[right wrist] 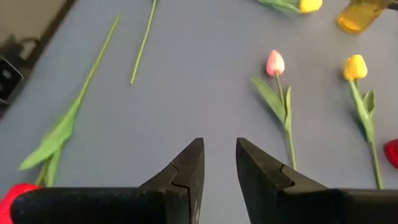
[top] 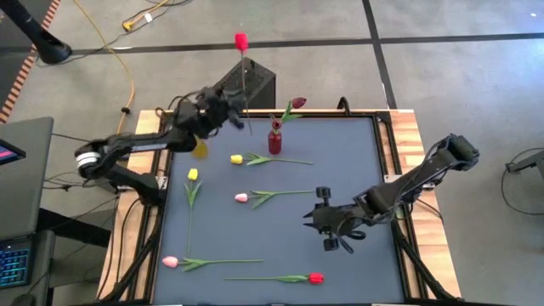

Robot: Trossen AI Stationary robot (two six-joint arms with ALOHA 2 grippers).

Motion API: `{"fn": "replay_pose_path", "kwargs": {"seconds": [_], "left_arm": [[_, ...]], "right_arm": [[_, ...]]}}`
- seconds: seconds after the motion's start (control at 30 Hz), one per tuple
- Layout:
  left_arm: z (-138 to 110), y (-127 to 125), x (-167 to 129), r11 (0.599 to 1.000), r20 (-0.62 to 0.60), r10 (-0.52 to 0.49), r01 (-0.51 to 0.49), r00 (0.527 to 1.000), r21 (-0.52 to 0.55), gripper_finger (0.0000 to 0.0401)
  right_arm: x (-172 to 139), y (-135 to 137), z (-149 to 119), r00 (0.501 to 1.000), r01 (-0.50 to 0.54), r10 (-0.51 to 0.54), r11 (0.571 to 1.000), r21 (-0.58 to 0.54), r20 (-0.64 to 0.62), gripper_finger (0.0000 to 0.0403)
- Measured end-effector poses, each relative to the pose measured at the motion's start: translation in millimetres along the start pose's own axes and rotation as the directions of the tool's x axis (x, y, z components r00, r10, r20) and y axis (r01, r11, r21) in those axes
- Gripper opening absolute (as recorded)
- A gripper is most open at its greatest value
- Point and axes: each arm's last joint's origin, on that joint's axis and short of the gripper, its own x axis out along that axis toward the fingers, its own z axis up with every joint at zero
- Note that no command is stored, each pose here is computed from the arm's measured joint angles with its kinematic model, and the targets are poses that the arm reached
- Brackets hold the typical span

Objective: Sort flowers into vase by color
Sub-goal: Put the right red flower into the red flower vase

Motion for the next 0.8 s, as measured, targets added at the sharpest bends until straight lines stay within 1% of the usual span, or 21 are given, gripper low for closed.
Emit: {"fn": "replay_pose_path", "kwargs": {"seconds": [0.07,0.13,0.23,0.3,0.43,0.53,0.7,0.8], "left_arm": [[-12,20,5,0.997,-0.007,0.042,-0.042,0.999,-0.072,0.0],[-21,34,8,0.993,0.02,0.038,-0.035,0.999,-0.115,0.0],[-32,45,11,0.989,0.1,0.012,0.003,0.995,-0.15,0.0],[-44,51,12,0.985,0.122,0.018,0.003,0.992,-0.171,0.0],[-73,59,12,0.976,0.103,0.06,-0.037,0.993,-0.216,0.0],[-88,63,11,0.971,0.097,0.065,-0.041,0.993,-0.234,0.0],[-100,65,10,0.968,0.106,0.046,-0.018,0.993,-0.25,0.0],[-102,62,10,0.974,0.1,0.042,-0.019,0.994,-0.225,0.0]], "right_arm": [[7,3,-3,1.0,0.003,-0.003,1.0,-0.013,-0.022,0.0117],[13,5,-5,0.999,0.005,-0.006,1.0,-0.022,-0.042,0.0117],[20,7,-8,0.998,0.007,-0.009,1.0,-0.029,-0.057,0.0117],[25,9,-10,0.998,0.008,-0.01,0.999,-0.033,-0.067,0.0117],[30,11,-11,0.997,0.008,-0.011,0.999,-0.042,-0.074,0.0117],[30,9,-10,0.997,0.012,-0.015,0.999,-0.038,-0.071,0.0117],[29,7,-9,0.998,0.014,-0.016,0.999,-0.032,-0.06,0.0117],[30,5,-9,0.998,0.021,-0.023,0.999,-0.028,-0.065,0.0117]]}}
